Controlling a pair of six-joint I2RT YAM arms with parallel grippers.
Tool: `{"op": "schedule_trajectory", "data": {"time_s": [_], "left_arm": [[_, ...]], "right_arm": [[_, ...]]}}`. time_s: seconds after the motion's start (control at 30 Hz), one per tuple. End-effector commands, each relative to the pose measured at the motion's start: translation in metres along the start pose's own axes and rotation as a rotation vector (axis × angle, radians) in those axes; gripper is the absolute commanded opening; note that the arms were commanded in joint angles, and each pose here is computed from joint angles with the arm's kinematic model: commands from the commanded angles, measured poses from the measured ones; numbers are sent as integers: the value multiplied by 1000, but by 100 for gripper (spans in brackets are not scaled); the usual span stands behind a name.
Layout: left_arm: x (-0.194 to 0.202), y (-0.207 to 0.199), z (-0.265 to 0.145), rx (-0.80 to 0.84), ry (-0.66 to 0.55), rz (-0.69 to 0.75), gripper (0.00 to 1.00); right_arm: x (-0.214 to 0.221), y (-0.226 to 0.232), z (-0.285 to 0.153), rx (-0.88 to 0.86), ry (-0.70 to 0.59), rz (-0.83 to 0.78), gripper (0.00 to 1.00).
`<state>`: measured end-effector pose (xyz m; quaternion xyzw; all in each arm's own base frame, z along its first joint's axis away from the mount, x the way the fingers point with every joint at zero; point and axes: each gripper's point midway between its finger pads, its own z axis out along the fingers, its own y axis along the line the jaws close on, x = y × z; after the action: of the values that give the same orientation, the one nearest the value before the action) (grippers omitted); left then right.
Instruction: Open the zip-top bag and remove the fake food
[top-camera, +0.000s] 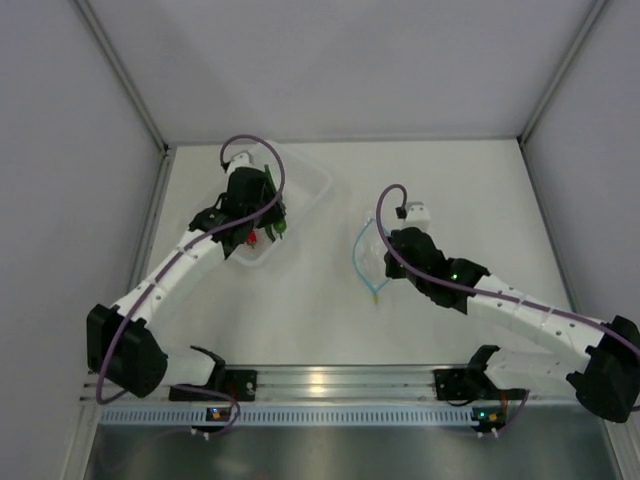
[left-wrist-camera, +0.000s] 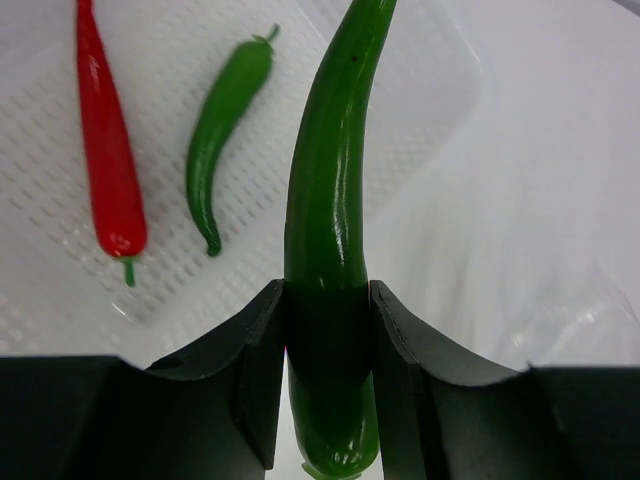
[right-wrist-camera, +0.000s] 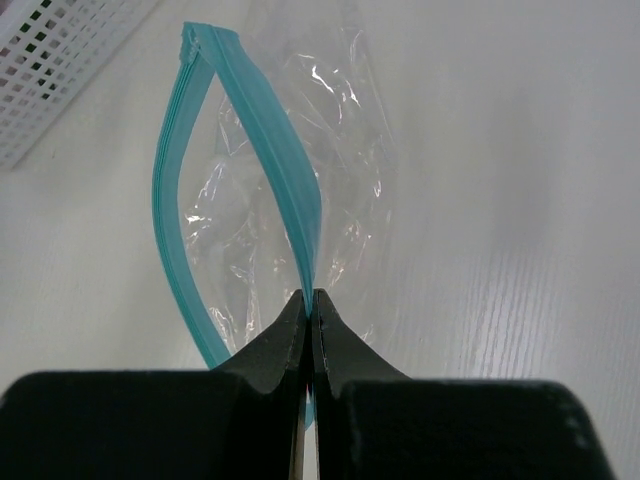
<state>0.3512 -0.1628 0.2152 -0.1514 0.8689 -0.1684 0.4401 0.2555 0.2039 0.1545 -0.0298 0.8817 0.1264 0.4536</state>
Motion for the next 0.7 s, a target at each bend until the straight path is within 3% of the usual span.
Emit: {"op": "schedule_trajectory", "data": {"time_s": [0.0, 0.23, 0.27, 0.33, 0.5, 0.67], "left_arm": [[-32, 23, 28, -93, -20, 17, 7], [-46, 66, 99, -176, 87, -13, 28], [-46, 67, 103, -174, 98, -17, 40], [-45, 72, 114, -170, 127, -27, 52], [-35, 75, 123, -159, 174, -35, 81], [-35, 65, 106, -98, 180, -47, 91]], "right_arm": [[-17, 7, -14, -60, -26, 6, 0], [-20, -7, -24, -33, -19, -34, 0], [-21, -8, -25, -35, -15, -40, 0], [-24, -14, -29, -30, -17, -40, 0], [-38, -32, -40, 18, -18, -77, 0], [-51, -69, -42, 175, -16, -134, 0]]}}
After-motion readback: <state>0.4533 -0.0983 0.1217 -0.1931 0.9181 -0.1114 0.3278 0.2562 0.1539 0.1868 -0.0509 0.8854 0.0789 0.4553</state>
